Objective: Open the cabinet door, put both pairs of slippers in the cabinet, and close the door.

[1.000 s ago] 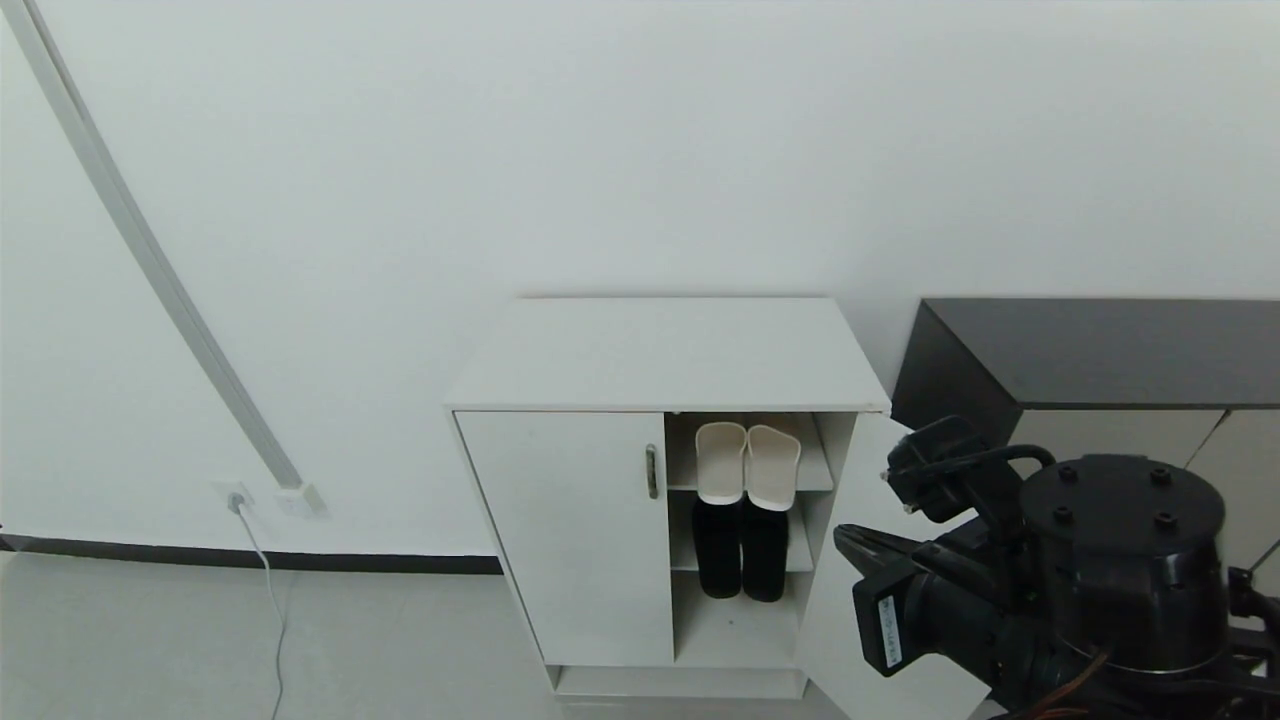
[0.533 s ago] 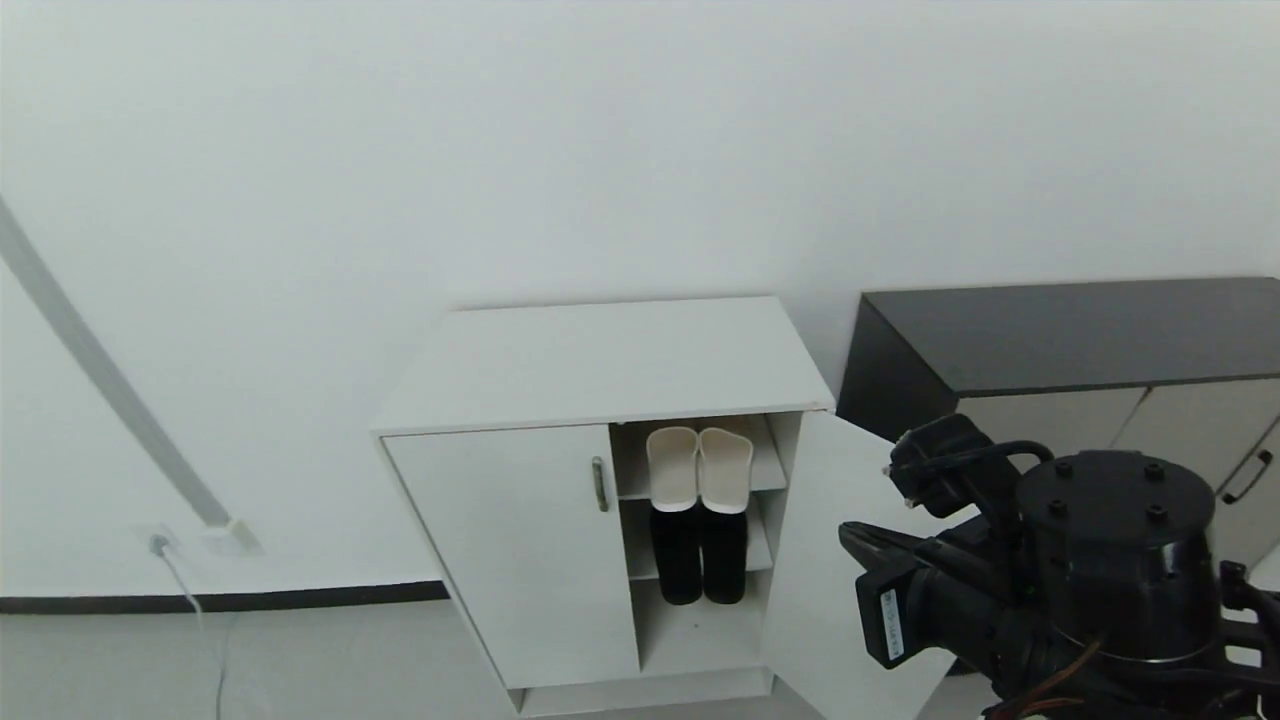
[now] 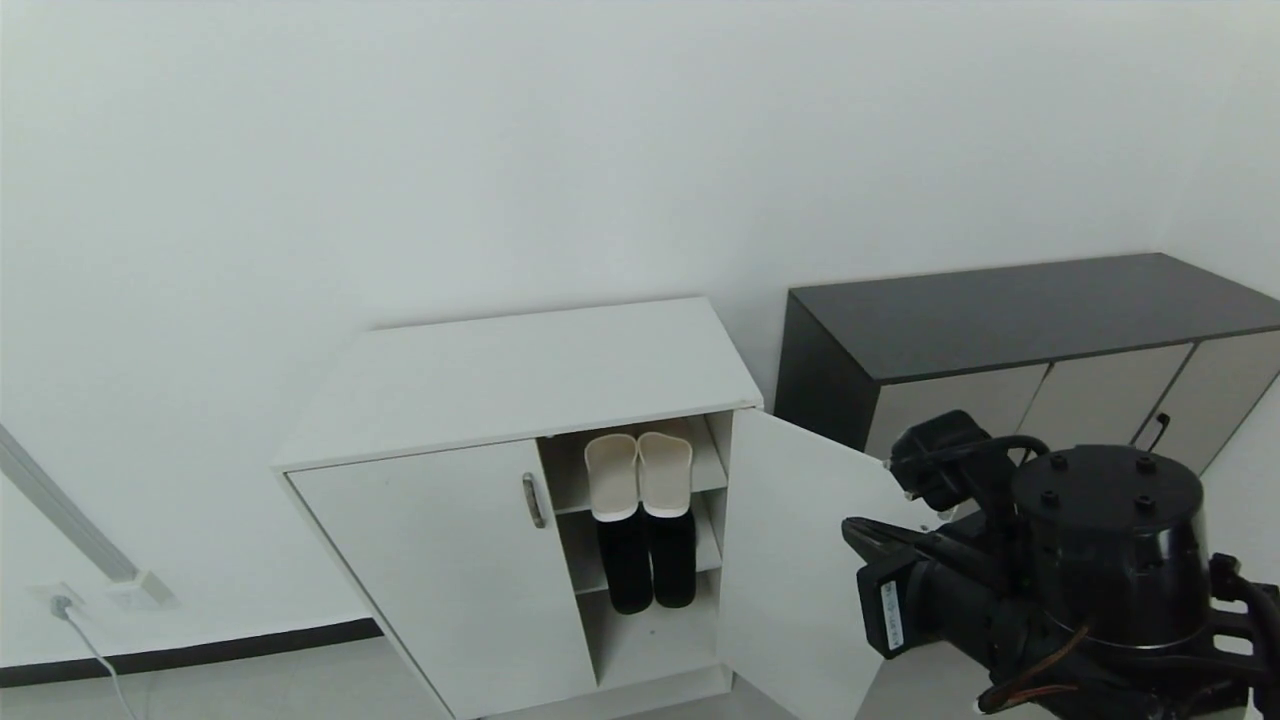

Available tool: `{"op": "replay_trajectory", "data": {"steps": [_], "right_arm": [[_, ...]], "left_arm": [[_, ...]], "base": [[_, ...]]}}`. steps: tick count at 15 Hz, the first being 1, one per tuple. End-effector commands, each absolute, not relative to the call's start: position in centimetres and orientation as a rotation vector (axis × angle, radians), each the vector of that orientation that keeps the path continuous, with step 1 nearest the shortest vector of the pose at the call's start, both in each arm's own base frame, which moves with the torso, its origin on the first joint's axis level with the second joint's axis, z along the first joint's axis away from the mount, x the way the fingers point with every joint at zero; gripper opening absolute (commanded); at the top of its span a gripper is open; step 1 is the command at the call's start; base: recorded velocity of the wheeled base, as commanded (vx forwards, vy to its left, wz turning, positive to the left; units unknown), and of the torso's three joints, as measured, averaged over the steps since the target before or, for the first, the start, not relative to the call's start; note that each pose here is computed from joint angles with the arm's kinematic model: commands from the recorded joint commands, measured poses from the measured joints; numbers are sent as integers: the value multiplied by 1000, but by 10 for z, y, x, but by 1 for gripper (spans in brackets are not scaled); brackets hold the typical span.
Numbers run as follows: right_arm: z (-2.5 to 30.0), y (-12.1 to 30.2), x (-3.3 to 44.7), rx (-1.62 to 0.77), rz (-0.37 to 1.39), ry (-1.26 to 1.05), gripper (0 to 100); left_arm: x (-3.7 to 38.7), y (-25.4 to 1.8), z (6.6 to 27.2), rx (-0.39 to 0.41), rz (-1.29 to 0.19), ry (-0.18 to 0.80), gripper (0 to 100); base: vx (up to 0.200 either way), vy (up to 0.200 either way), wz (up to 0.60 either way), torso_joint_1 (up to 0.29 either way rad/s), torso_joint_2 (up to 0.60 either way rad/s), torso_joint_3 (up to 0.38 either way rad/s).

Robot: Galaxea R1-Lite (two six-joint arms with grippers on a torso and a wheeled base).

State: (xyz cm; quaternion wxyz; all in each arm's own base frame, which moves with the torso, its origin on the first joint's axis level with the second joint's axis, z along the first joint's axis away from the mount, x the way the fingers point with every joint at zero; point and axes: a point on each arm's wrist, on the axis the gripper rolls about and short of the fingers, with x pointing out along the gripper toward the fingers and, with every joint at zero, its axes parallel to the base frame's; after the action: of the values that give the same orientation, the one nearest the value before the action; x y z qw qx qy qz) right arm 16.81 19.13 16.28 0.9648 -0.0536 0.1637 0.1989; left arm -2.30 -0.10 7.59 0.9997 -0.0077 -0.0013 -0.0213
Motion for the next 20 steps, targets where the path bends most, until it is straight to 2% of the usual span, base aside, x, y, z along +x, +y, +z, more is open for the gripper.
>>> {"op": "replay_trajectory", "data": {"steps": [1, 5, 11, 15, 20], "right_arm": [[161, 192, 170, -113, 396, 337, 0], [156, 190, 183, -117, 350, 351, 0], [145, 161, 275, -12, 92, 357, 0], [125, 149, 336, 28, -3, 378, 0], [105, 131, 374, 80, -79, 388, 0]], "left_arm": [[-23, -1, 76, -15, -43, -1, 0], [-23, -1, 76, -15, -43, -1, 0], [-23, -1, 76, -15, -43, -1, 0], [-23, -1, 76, -15, -43, -1, 0], [-23, -1, 76, -15, -43, -1, 0]], "base": [[0, 0, 0, 0, 0, 0], [-200, 0, 0, 7, 5, 0], [0, 0, 0, 0, 0, 0], [0, 0, 0, 0, 0, 0], [0, 0, 0, 0, 0, 0]]}}
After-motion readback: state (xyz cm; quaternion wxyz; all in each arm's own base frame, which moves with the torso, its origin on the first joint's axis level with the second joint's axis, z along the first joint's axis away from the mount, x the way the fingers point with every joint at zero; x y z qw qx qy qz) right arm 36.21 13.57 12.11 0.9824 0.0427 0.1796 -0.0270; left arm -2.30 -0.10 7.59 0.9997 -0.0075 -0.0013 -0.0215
